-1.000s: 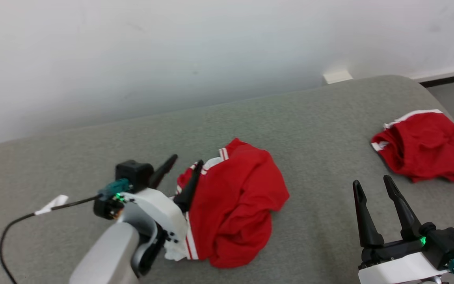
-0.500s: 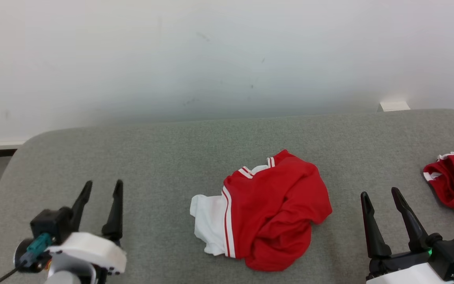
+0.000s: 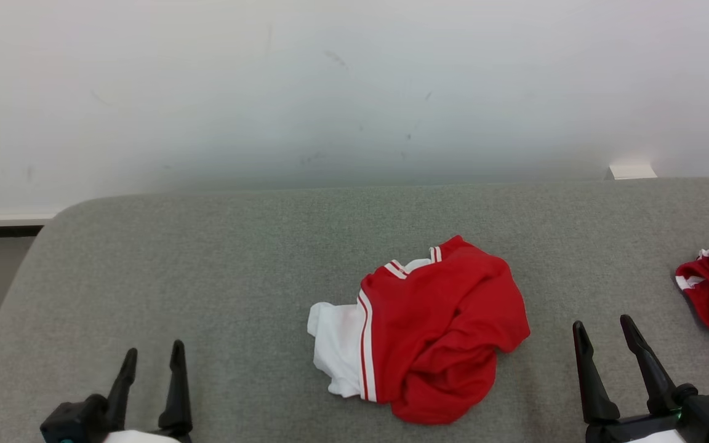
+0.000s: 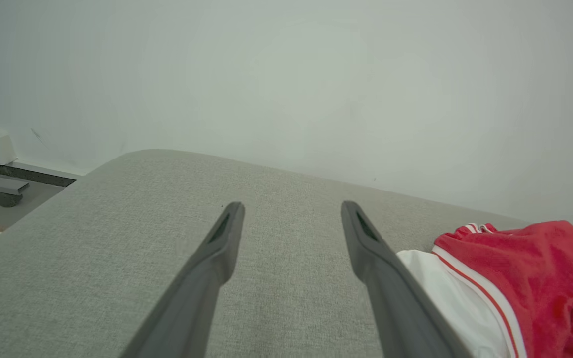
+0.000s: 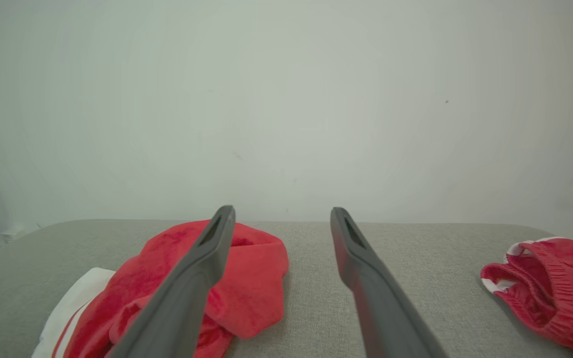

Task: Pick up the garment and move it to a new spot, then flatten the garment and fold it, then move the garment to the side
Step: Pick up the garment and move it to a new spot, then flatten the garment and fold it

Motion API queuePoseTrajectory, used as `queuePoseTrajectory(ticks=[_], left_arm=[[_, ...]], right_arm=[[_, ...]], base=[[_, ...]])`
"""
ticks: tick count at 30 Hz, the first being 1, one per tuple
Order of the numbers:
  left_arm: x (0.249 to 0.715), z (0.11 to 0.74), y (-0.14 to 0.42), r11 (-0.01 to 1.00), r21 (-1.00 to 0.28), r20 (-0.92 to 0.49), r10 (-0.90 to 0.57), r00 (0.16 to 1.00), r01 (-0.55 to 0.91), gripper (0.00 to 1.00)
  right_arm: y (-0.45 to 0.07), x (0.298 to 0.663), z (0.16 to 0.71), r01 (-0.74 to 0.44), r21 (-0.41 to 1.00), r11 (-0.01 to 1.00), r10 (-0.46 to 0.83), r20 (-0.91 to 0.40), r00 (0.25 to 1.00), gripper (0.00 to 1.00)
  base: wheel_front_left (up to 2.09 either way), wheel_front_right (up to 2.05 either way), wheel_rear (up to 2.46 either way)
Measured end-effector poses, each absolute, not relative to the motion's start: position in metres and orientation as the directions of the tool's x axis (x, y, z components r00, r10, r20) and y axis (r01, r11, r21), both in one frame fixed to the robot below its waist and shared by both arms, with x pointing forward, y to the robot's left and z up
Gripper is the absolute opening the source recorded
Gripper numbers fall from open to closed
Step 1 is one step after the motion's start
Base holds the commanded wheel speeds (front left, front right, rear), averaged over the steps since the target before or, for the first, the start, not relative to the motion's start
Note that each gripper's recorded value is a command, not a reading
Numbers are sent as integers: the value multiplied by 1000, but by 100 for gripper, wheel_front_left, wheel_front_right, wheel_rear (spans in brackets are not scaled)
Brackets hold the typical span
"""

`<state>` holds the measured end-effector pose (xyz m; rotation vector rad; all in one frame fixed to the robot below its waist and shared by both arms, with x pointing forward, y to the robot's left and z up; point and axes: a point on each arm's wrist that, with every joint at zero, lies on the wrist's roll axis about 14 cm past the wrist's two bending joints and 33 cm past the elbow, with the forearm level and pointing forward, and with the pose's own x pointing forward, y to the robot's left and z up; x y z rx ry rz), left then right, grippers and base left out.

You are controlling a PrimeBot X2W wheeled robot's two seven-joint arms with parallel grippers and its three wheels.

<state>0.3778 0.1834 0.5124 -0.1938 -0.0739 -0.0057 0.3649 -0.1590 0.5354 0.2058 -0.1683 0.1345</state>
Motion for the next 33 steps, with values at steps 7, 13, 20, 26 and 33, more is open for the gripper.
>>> queuePoseTrajectory(ticks=[7,13,20,26,33], left_arm=[[379,511,185,983,-180,77,-5,997,19,100],[381,508,180,981,-191,76,-15,997,29,100],[381,506,177,980,-195,72,-25,997,39,100],[381,504,175,978,-203,70,-33,997,46,100],[378,502,175,978,-206,66,-30,997,43,100]], right_arm=[[-159,365,537,-152,187,971,117,185,976,100],[-161,364,538,-147,187,971,111,187,976,100],[-162,363,539,-144,188,972,107,191,976,100],[-146,366,541,-189,185,964,153,194,969,100],[-137,375,545,-227,160,961,194,201,960,100]], base=[[0,0,0],[0,0,0],[0,0,0],[0,0,0],[0,0,0]])
